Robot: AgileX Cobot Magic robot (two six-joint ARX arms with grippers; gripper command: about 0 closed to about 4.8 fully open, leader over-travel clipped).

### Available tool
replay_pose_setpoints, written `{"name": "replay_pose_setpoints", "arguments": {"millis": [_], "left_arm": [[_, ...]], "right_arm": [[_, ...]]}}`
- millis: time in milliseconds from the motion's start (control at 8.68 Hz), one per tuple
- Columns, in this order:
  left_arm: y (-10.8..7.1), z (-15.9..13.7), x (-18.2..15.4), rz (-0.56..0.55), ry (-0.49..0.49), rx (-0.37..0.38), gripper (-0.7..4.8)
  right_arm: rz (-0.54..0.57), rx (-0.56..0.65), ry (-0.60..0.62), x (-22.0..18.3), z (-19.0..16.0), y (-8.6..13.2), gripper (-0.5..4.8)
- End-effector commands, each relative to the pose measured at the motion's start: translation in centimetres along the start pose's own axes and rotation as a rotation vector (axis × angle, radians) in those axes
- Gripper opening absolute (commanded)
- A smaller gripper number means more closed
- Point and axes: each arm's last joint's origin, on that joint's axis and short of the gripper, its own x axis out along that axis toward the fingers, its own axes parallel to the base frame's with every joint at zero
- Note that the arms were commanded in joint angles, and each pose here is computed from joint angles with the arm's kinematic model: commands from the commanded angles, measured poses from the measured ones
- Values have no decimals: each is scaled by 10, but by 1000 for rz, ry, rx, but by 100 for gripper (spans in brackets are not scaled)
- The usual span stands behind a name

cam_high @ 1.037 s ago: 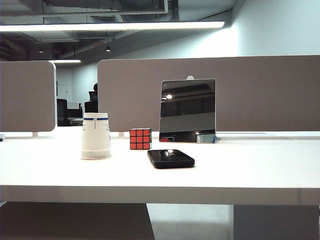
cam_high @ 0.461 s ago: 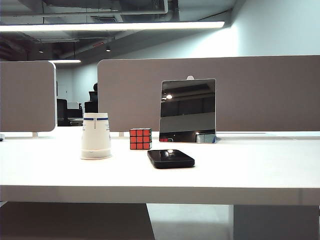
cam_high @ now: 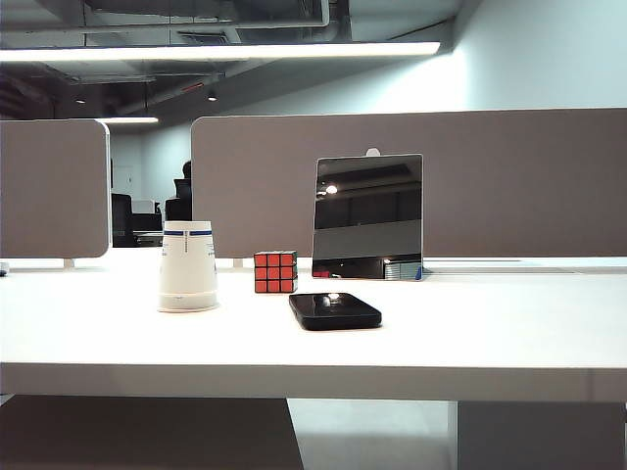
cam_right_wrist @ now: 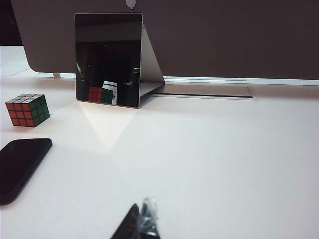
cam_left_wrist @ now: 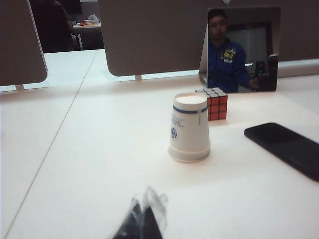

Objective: Carefully pick up the cup on the right and stack it on top of the cup on the left.

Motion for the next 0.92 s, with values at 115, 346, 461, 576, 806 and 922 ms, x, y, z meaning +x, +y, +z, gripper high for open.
{"name": "replay_pose_setpoints", "arguments": {"millis": [115, 346, 461, 576, 806, 922], "left_arm": [[1, 1, 0, 20, -4, 45, -6], [4, 1, 0, 148, 8, 43, -6], [5, 1, 0, 153, 8, 32, -6], [4, 1, 0, 152, 8, 25, -6], [5, 3, -1, 172, -19, -40, -6], [5, 3, -1, 173, -22, -40, -6]], "right_arm": [[-4, -3, -18, 0, 1, 0, -6], [-113, -6, -56, 0, 4, -3, -6], [-111, -7, -56, 0, 4, -3, -6], [-100, -7, -57, 0, 4, -3, -6], [-65, -7, -55, 0, 4, -2, -6], [-52, -7, -55, 0, 4, -1, -6]]}}
